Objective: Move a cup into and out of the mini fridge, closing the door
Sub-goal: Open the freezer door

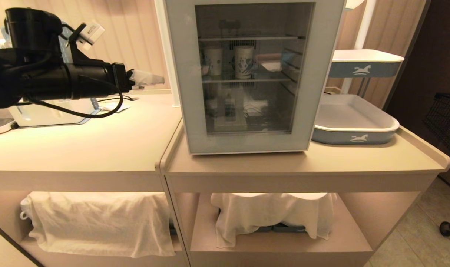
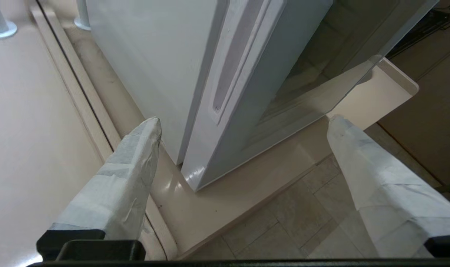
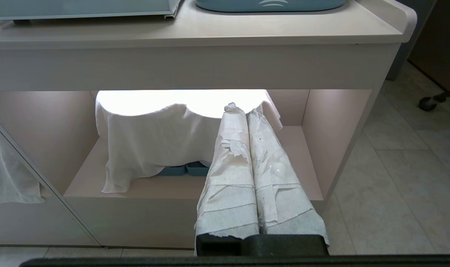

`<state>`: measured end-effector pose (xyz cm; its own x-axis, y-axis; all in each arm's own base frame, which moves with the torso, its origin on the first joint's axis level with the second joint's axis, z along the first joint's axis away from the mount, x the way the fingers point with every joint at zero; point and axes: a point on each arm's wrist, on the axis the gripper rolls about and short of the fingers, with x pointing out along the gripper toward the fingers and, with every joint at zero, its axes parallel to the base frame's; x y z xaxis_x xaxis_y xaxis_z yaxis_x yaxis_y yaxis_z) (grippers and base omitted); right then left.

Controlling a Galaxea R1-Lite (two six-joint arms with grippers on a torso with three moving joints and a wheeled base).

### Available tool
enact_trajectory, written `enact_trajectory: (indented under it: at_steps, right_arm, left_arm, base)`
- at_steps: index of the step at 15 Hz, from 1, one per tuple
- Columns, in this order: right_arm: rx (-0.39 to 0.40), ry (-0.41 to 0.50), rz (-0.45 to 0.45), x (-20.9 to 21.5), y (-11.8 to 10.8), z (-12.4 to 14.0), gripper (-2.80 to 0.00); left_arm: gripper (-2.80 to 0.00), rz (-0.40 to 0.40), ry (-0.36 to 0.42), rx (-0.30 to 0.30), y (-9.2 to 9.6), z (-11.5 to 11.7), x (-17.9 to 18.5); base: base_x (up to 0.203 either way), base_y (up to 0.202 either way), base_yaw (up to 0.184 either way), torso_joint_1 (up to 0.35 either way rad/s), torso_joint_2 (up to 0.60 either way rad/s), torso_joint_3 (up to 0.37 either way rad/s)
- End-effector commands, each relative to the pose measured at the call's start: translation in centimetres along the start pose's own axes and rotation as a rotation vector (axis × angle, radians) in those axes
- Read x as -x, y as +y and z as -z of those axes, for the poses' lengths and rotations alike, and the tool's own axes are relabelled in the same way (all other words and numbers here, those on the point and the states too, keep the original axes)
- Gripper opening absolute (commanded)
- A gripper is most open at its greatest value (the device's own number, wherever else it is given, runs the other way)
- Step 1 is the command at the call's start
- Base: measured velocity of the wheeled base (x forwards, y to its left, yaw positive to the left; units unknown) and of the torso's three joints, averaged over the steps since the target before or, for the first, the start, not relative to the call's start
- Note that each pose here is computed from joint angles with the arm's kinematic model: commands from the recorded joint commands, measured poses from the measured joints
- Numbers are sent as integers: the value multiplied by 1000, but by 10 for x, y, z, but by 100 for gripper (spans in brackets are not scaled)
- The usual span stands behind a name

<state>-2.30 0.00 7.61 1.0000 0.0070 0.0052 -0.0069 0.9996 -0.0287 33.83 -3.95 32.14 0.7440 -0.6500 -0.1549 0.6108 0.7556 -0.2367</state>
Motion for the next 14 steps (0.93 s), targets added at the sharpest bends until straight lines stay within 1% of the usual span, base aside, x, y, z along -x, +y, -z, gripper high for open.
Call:
enact_trajectory:
  at_steps: [1, 4, 6, 9, 11, 14]
  right_arm:
    - [0, 1, -1, 0, 0, 0, -280]
    - [0, 1, -1, 0, 0, 0, -280]
    - [0, 1, -1, 0, 0, 0, -280]
    - [0, 2, -1, 0, 0, 0, -280]
    - [0, 1, -1, 0, 0, 0, -280]
    - [0, 1, -1, 0, 0, 0, -280]
  left_arm:
    - [0, 33, -15, -18, -5, -6, -10]
    - [0, 36, -28, -32, 4, -10, -25]
    - [0, 32, -46, -57, 9, -14, -33]
    - [0, 68, -67, -82, -2, -21, -38]
    - [0, 78, -78, -90, 0, -24, -45]
    - [0, 104, -69, -83, -6, -21, -55]
  base:
    - [0, 0, 0, 0, 0, 0]
    - [0, 0, 0, 0, 0, 0]
    - [0, 0, 0, 0, 0, 0]
    - [0, 0, 0, 0, 0, 0]
    - [0, 0, 0, 0, 0, 0]
    - [0, 0, 0, 0, 0, 0]
